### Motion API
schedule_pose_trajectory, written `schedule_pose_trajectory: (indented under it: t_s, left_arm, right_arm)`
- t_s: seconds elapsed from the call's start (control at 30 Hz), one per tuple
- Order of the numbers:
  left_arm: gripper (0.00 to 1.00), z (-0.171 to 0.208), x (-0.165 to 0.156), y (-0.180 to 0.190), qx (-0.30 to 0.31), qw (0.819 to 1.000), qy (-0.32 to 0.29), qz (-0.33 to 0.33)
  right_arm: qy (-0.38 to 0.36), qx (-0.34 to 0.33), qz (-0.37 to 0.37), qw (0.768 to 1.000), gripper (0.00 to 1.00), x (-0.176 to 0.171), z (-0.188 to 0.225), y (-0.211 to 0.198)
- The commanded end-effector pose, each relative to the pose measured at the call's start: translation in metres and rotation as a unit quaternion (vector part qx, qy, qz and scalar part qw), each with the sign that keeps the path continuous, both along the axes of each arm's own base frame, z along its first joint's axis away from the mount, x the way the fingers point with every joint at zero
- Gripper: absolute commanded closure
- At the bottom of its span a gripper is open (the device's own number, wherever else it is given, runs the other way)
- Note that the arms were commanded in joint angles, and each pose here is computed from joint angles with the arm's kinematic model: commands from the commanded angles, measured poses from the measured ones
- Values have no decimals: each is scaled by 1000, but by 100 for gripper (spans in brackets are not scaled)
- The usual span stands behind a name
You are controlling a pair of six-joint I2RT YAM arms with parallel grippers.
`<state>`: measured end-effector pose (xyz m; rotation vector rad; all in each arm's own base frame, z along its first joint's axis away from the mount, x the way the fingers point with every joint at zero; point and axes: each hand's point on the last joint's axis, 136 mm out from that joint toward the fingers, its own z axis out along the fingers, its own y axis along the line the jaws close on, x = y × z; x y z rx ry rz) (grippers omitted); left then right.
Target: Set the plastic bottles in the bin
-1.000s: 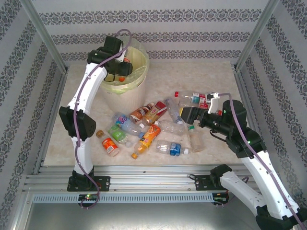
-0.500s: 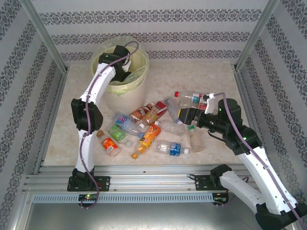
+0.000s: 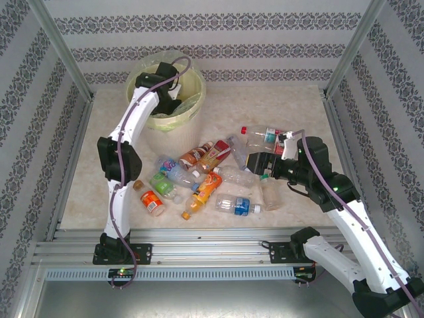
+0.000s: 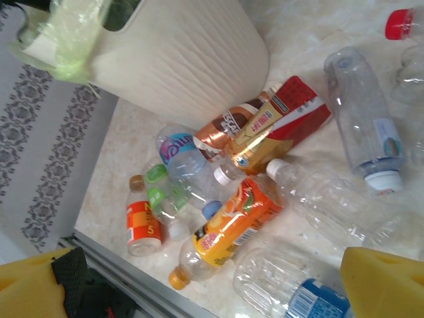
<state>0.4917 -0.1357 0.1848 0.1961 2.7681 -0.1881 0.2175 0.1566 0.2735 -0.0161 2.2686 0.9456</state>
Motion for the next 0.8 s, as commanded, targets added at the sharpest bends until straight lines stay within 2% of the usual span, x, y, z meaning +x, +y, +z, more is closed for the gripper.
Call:
schedule_pose_trajectory:
  t_s: [0.0, 0.13, 0.3, 0.43, 0.67, 0.77]
  left_arm:
    - [0, 55, -10, 12, -9, 999, -47, 18]
    - [0, 78, -15, 11, -22, 997, -71, 23]
    - [0, 116, -28, 13, -41, 993, -108, 33]
    - [0, 151, -43, 12, -69, 986, -146, 33]
    - [0, 197, -85, 11, -107, 973, -205, 10]
    - [0, 213, -111, 3, -145, 962, -230, -14]
  right_arm:
    - [-17, -17, -8, 1000, 2, -3, 0, -10]
    - [-1, -39, -28, 999, 2, -5, -11, -22]
    - [29, -106, -74, 991, 3, -8, -33, -50]
    - [56, -117, -70, 989, 12, -10, -52, -51]
    - [120, -157, -87, 976, 22, -13, -92, -62]
    - [140, -179, -92, 969, 23, -14, -105, -68]
